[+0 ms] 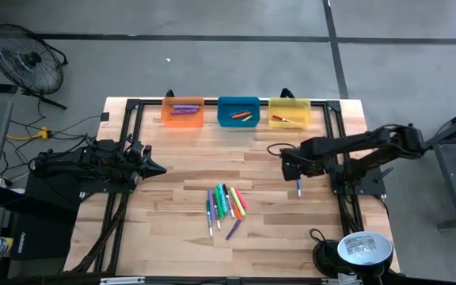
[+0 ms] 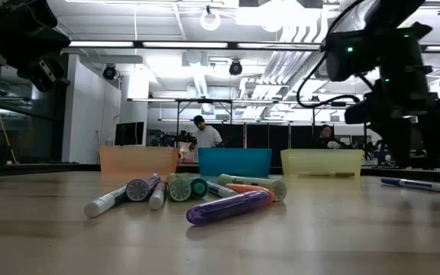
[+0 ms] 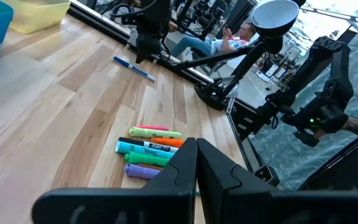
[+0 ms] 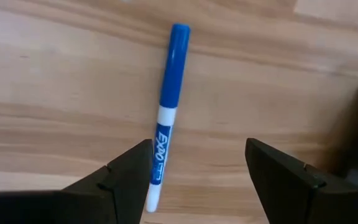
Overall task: Pick & Place Markers
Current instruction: Put the blue marker into the yellow bin
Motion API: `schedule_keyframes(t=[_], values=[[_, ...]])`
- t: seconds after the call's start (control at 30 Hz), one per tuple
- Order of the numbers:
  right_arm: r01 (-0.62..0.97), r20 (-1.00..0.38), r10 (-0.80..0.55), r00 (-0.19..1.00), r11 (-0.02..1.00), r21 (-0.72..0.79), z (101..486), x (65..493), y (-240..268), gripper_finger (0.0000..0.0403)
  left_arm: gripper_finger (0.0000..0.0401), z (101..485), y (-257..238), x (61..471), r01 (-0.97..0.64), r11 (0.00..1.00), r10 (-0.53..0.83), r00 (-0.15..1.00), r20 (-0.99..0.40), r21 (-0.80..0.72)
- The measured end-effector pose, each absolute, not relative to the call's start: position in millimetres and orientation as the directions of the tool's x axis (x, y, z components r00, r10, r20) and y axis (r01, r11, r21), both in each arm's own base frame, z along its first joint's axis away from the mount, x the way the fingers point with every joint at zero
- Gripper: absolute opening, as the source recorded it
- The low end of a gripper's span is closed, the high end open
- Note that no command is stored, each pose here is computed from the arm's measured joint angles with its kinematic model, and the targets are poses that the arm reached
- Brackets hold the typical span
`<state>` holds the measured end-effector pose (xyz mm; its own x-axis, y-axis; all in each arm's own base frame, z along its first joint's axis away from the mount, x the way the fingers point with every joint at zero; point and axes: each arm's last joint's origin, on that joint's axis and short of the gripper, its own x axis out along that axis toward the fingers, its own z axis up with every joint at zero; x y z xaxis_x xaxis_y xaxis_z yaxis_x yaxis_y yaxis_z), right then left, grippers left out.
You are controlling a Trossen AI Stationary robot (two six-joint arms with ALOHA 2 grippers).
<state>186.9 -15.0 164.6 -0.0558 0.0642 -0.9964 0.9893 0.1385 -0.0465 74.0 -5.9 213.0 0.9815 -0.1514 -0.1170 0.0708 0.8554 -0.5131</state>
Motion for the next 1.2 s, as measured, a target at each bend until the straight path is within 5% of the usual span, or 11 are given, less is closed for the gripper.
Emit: schedule_keyframes(t=[0.7,1.2], values=[[0.997,-0.999,0.0,0.034,0.075,0.034,159,192,4,0.0245,0.0001,213,-6,74,0.071,0.855,-0.151,0.981,-0.117,-0.513],[0.997,-0.999,-0.004,-0.038,0.068,-0.038,145,197,2,0.0245,0.0001,213,-6,74,0.071,0.855,-0.151,0.982,-0.117,-0.513]])
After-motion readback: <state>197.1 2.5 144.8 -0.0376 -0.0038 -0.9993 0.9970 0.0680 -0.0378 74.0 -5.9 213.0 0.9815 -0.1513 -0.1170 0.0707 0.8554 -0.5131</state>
